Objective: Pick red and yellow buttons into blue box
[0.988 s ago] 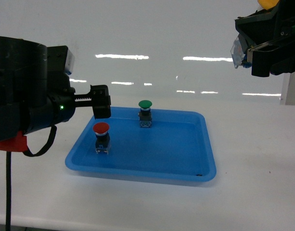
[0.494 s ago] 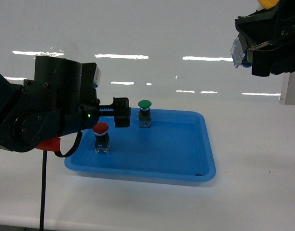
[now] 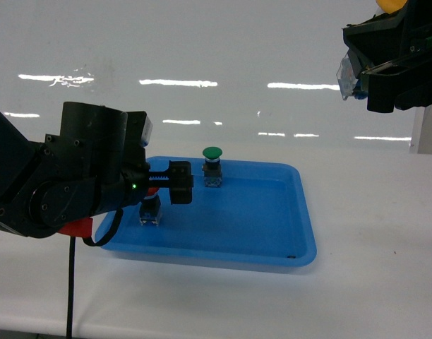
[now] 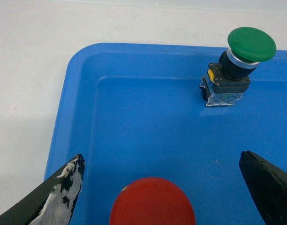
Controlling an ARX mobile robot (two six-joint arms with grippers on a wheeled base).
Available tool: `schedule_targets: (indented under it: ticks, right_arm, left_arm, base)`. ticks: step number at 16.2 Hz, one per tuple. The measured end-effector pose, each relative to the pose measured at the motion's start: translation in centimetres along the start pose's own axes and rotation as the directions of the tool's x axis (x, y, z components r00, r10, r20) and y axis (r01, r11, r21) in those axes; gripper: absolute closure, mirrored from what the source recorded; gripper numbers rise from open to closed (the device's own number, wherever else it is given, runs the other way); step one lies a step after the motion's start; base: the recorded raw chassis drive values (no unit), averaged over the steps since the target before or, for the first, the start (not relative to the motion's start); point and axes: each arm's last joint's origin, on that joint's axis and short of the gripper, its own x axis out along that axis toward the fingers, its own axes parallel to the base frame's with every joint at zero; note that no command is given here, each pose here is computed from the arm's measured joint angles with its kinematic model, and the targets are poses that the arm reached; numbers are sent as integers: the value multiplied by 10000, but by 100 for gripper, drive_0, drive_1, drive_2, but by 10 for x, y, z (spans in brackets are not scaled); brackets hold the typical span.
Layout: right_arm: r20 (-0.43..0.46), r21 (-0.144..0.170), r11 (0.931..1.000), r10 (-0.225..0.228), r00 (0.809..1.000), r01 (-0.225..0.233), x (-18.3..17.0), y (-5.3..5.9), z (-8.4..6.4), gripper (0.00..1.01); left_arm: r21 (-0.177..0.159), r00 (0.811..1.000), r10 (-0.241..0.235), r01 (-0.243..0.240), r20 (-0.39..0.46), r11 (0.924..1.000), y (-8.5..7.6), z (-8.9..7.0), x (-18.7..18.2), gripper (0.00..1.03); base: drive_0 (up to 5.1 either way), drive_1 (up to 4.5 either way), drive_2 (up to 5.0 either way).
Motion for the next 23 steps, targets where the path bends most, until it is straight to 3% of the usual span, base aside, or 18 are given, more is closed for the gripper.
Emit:
schedule_targets:
  ticks: [3, 6, 9, 10, 17, 23]
  right_arm:
    - [-1, 0, 10000, -4, 10000, 4, 0, 0, 0, 72]
    - [0, 0, 10000, 0, 10000, 0, 0, 0, 0, 72]
    - [0, 0, 10000, 0, 10000, 0, 0, 0, 0, 72]
    - [4, -1, 10000, -1, 10000, 1, 0, 0, 0, 72]
    - [4, -1, 10000, -1, 10000, 1, 0, 0, 0, 72]
    - [4, -1, 10000, -1, 10000, 1, 0, 0, 0, 72]
  left_arm:
    - [43, 9999, -70, 70, -74, 10000, -3, -3, 0, 5]
    - [77, 9972, 36, -31, -743, 10000, 0, -20, 5, 5]
    - [83, 9942, 73, -64, -1073, 9999, 1, -23, 4, 5]
    - [87, 9941, 74, -65, -1084, 9999, 1, -23, 4, 9]
    - [89, 9942, 77, -68, -1072, 9999, 1, -23, 4, 75]
    - [94, 9953, 333, -326, -909, 9994, 7, -24, -5, 79]
  base:
    - [0, 0, 0]
    - [0, 0, 0]
    - [0, 0, 0]
    - [0, 0, 0]
    - [0, 0, 0]
    - [0, 0, 0]
